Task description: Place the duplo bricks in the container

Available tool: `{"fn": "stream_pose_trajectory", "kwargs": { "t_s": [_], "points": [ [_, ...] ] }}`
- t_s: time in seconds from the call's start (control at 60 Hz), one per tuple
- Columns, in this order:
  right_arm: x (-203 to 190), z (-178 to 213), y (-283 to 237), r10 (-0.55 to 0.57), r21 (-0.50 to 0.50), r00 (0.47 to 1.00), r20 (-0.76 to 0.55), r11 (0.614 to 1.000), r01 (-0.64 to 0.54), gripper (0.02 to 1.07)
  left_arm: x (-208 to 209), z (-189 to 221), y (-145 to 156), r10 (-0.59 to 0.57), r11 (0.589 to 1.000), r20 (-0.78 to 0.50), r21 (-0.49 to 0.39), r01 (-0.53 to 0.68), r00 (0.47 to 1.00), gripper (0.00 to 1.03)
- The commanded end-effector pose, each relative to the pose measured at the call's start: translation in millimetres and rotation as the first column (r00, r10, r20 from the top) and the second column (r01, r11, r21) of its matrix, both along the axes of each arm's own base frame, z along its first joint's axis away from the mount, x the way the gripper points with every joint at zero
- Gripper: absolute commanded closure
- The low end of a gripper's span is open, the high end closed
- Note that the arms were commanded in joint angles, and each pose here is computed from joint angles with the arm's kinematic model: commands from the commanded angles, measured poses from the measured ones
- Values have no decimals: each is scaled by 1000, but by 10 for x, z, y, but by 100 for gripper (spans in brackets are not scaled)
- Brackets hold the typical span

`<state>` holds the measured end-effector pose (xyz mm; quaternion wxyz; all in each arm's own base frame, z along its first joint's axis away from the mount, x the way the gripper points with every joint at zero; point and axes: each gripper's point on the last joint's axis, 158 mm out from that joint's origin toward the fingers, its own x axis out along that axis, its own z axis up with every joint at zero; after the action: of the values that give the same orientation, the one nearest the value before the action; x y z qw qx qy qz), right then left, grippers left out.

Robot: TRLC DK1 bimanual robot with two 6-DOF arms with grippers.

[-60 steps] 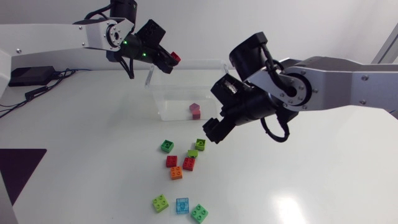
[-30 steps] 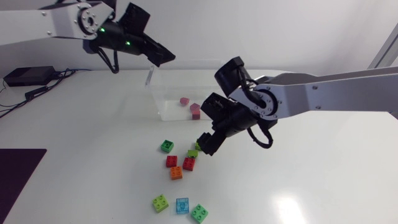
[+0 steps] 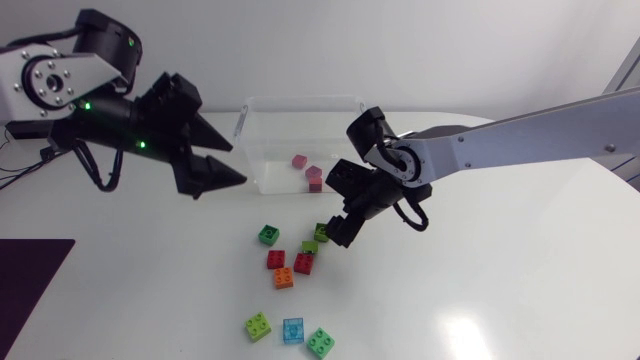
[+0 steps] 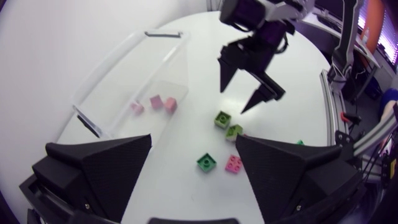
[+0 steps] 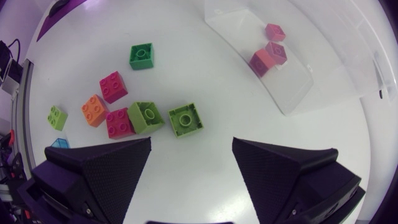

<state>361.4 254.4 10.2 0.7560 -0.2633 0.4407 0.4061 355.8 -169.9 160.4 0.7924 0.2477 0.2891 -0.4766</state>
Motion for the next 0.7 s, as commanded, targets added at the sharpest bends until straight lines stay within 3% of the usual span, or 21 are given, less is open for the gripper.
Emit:
{"fn": "stream_pose_trajectory", "kwargs": {
  "t_s": [0.0, 0.683],
  "points": [
    [63, -61, 33, 49, -10, 999, 10, 999, -49, 12, -196, -138, 44, -75, 996, 9, 39, 75, 997, 8],
    [144, -350, 125, 164, -71, 985, -51, 983, -167, 12, -490, -945, -1, -233, 959, -128, 134, 250, 964, 8]
  ]
}}
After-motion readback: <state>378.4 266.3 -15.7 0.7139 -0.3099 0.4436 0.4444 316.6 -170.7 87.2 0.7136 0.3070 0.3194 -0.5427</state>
